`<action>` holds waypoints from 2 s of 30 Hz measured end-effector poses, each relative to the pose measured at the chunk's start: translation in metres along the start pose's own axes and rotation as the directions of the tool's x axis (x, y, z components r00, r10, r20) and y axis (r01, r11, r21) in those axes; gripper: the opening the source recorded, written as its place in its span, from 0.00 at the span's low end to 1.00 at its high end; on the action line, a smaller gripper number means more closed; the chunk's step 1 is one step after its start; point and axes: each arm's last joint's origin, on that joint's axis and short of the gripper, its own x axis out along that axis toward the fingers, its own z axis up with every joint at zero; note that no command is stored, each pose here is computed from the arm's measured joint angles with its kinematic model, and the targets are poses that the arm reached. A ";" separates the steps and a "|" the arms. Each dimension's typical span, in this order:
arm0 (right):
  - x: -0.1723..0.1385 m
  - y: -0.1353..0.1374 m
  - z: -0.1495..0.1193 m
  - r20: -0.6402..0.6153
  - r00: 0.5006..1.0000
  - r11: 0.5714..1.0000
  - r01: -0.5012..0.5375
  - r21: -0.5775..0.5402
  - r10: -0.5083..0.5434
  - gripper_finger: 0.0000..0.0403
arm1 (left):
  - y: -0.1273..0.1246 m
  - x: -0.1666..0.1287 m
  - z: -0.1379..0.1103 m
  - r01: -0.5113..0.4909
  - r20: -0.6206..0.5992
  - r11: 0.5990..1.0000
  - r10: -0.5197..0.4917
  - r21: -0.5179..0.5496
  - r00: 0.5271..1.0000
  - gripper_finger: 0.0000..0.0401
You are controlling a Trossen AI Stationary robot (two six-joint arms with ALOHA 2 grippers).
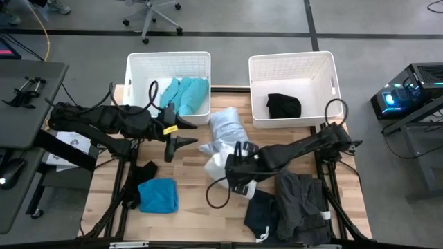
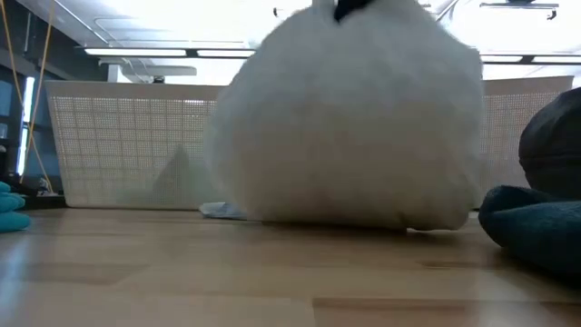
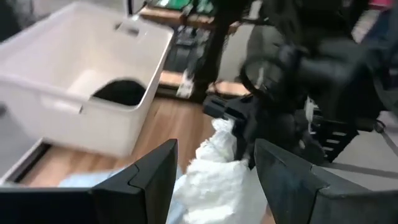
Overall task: Sort clothes
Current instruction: Put the white shirt into the left white bin
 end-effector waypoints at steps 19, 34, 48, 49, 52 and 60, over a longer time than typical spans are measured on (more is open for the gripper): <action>-0.101 -0.023 0.007 0.455 0.889 0.988 -0.107 0.111 0.045 0.06 | -0.030 0.078 -0.006 0.188 0.042 0.942 -0.207 0.277 0.977 0.66; -0.101 -0.019 0.007 0.427 0.892 0.967 -0.222 0.123 0.150 0.06 | -0.034 0.140 -0.042 0.328 -0.143 0.915 -0.301 0.235 0.943 0.75; -0.100 -0.019 0.015 0.462 0.868 0.913 -0.325 0.248 0.183 0.12 | -0.041 0.151 -0.057 0.462 -0.231 0.880 -0.430 0.110 0.873 0.10; -0.099 -0.021 0.016 0.458 0.870 0.906 -0.330 0.265 0.183 0.14 | -0.041 0.150 -0.057 0.463 -0.236 0.880 -0.431 0.104 0.871 0.09; -0.095 -0.027 0.020 0.442 0.876 0.883 -0.353 0.311 0.194 0.25 | -0.039 0.145 -0.056 0.456 -0.244 0.886 -0.425 0.084 0.871 0.09; -0.109 -0.054 0.039 0.535 0.790 0.788 -0.521 0.328 0.300 0.53 | -0.032 0.105 -0.040 0.431 -0.249 0.901 -0.408 0.047 0.878 0.09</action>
